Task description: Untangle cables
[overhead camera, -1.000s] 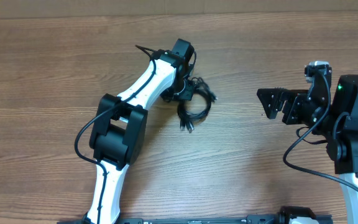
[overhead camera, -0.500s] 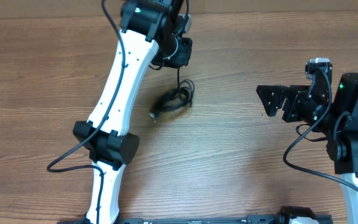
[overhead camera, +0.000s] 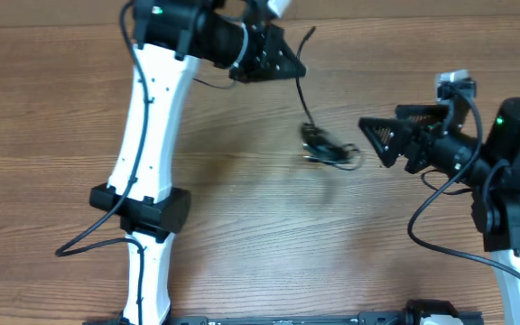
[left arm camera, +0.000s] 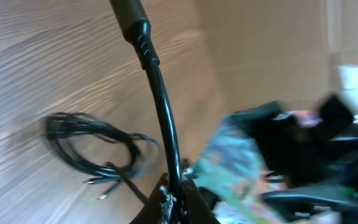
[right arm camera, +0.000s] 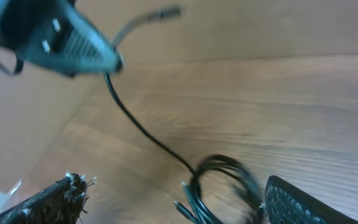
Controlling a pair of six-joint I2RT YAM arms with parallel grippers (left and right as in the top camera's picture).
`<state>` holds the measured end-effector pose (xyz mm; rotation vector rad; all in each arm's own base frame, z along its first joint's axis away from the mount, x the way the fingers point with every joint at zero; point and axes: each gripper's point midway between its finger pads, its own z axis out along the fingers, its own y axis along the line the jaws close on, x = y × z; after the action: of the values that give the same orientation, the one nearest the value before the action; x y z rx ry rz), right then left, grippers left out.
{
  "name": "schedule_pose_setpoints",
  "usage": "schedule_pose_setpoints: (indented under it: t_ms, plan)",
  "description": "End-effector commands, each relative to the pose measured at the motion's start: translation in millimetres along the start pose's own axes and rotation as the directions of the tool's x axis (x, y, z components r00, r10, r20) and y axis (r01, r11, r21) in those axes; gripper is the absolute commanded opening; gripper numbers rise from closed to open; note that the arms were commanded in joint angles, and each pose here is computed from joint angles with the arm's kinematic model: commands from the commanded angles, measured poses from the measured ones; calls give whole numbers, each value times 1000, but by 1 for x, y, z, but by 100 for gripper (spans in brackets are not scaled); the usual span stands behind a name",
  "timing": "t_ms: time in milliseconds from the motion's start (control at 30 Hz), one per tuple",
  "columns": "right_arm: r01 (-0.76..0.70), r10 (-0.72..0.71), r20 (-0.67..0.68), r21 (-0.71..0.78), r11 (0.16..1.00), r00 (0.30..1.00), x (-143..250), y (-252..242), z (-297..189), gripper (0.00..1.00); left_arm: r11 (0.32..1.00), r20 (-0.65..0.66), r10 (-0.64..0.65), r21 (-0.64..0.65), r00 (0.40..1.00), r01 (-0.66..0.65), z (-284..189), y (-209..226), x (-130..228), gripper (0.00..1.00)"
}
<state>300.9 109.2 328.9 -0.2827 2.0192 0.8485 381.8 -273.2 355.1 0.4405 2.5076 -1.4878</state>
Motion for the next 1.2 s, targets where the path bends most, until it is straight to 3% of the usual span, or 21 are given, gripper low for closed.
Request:
schedule_pose_setpoints:
  t_ms: [0, 67, 267, 433, 533, 600, 833, 1100, 1167]
  plan:
    - [65, -67, -32, -76, 995, 997, 2, 19, 11, 94, 986, 28, -11, 169, 1000, 6, -30, -40, 0, 4]
    - [127, -135, -58, -126, 984, 989, 10, 32, 21, 100, 981, 53, -8, 193, 999, -3, -41, -46, -4, 4]
    - [255, -293, -104, -279, 926, 950, 34, 72, 48, 100, 971, 143, 7, 235, 990, -40, -74, -72, -13, 4]
    - [266, -333, -158, -338, 903, 930, 55, 90, 77, 100, 962, 201, 51, 252, 978, -103, -91, -96, -13, 4]
    - [269, -348, -175, -360, 893, 921, 63, 97, 91, 90, 960, 230, 80, 246, 970, -137, -97, -103, -13, 4]
    - [240, -311, -181, -334, 912, 933, 61, 96, 99, 84, 963, 259, 93, 220, 961, -153, -101, -104, -16, 4]
    - [53, -73, -127, -152, 987, 989, 32, 78, 113, 85, 991, 436, 119, -5, 892, -130, -124, -92, -31, 4]
    - [47, -57, -76, -127, 991, 995, 19, 76, 114, 89, 991, 509, 132, -98, 851, -95, -156, -90, -20, 4]
    - [31, -39, -61, -132, 991, 997, 14, 78, 113, 82, 991, 521, 124, -113, 844, -76, -166, -85, -18, 4]
